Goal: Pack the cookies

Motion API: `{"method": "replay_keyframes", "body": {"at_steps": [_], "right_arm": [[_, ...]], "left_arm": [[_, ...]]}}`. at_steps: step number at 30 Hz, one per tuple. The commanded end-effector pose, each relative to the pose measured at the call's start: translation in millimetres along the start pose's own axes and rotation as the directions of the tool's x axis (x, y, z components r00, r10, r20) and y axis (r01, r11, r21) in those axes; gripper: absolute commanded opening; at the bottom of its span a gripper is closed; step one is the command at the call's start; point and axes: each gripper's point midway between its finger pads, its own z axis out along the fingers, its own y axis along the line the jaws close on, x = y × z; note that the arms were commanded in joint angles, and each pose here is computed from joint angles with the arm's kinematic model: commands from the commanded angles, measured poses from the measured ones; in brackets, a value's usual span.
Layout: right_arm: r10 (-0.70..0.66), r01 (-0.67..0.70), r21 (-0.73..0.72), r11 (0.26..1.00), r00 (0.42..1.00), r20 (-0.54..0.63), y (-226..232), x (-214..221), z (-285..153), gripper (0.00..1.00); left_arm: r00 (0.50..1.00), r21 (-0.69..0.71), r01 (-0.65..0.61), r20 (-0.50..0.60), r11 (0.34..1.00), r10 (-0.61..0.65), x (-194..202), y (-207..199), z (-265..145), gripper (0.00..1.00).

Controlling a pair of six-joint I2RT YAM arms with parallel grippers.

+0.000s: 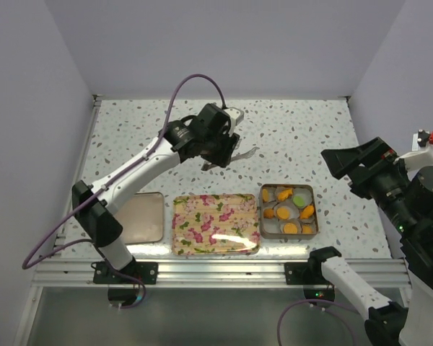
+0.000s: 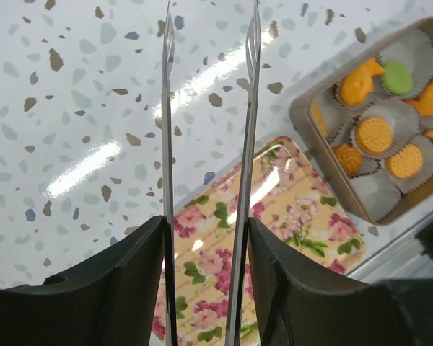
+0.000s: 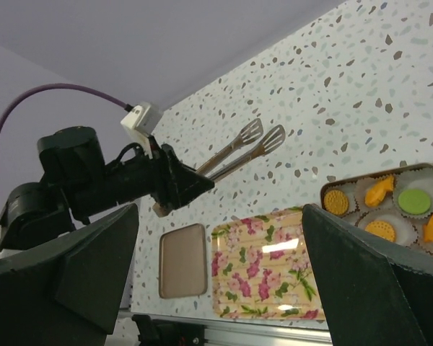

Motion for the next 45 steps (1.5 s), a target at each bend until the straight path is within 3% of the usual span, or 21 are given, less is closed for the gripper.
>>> {"method": "replay_keyframes", "body": {"at_steps": [1, 10, 20, 31, 35, 37, 40, 42, 44, 45], "right_arm": [[0.025, -0.026, 0.029, 0.999, 0.999, 0.025, -7, -2, -6, 0.99], [0.031, -0.034, 0.083, 0.996, 0.999, 0.035, -23, 1, -22, 0.99], [0.012, -0.015, 0.150, 0.989, 1.000, 0.023, -40, 8, -28, 0.99], [-0.014, 0.018, 0.168, 0.986, 1.000, -0.024, -46, 19, -18, 0.99], [-0.030, 0.036, 0.157, 0.987, 0.999, -0.043, -43, 20, -12, 0.99], [-0.037, 0.044, 0.146, 0.988, 0.998, -0.052, -41, 21, -9, 0.99], [-0.043, 0.053, 0.132, 0.990, 0.996, -0.078, -39, 27, 0, 0.99], [-0.044, 0.056, 0.120, 0.991, 0.994, -0.099, -38, 31, 6, 0.99], [-0.040, 0.052, 0.100, 0.994, 0.993, -0.115, -34, 35, 13, 0.99], [-0.040, 0.052, 0.084, 0.995, 0.990, -0.136, -32, 40, 17, 0.99]], "left_arm": [[0.987, -0.096, 0.097, 0.136, 0.991, -0.083, -35, 44, 24, 0.53], [0.973, -0.146, 0.195, 0.155, 0.970, -0.172, -45, 115, 94, 0.54], [0.971, -0.199, 0.238, 0.048, 0.951, -0.234, 7, 173, 170, 0.54], [0.958, -0.244, 0.269, -0.033, 0.932, -0.285, 38, 216, 206, 0.59], [0.957, -0.260, 0.268, -0.034, 0.928, -0.287, 34, 218, 196, 0.66], [0.959, -0.288, 0.274, 0.008, 0.917, -0.284, 22, 221, 177, 0.83], [0.943, -0.328, 0.328, 0.059, 0.886, -0.327, 14, 219, 142, 0.89], [0.938, -0.372, 0.339, 0.057, 0.864, -0.343, 26, 219, 125, 0.89], [0.928, -0.371, 0.372, 0.125, 0.851, -0.351, 18, 214, 91, 0.88], [0.926, -0.391, 0.374, 0.107, 0.841, -0.362, 35, 213, 85, 0.87]]}}
